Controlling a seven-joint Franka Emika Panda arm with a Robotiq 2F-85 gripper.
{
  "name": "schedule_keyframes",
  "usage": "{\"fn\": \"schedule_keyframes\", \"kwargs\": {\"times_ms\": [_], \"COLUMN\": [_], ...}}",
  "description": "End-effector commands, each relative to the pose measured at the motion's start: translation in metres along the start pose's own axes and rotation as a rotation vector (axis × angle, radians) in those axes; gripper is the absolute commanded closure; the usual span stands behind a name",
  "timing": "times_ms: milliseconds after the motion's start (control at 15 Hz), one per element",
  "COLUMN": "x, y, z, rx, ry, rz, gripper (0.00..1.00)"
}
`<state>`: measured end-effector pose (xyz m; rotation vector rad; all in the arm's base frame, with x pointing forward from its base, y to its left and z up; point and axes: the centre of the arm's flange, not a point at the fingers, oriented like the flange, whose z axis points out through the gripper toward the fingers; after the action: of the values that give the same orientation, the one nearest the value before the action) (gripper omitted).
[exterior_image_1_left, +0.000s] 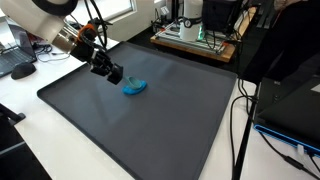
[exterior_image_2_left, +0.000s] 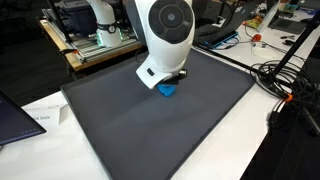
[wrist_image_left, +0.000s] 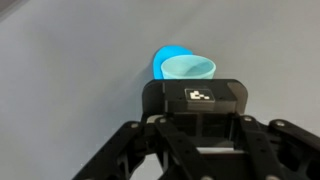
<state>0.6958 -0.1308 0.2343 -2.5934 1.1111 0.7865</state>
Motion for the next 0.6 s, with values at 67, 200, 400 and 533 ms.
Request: {"fn": "schedule_keyframes", "kwargs": {"times_ms": [67, 200, 400, 533], "x": [0.0008, 0.0014, 0.0031, 0.0069], "y": [0.0007, 0.0012, -0.0026, -0.0059], "z": [-0.0001, -0.0002, 0.002, 0.0056], "rx": [-0.001, -0.001, 0.018, 0.02], "ry": [0.001, 0.002, 0.02, 0.057], "rz": [0.004, 0.006, 0.051, 0.101], "gripper": [0.53, 0.53, 0.78, 0.78]}}
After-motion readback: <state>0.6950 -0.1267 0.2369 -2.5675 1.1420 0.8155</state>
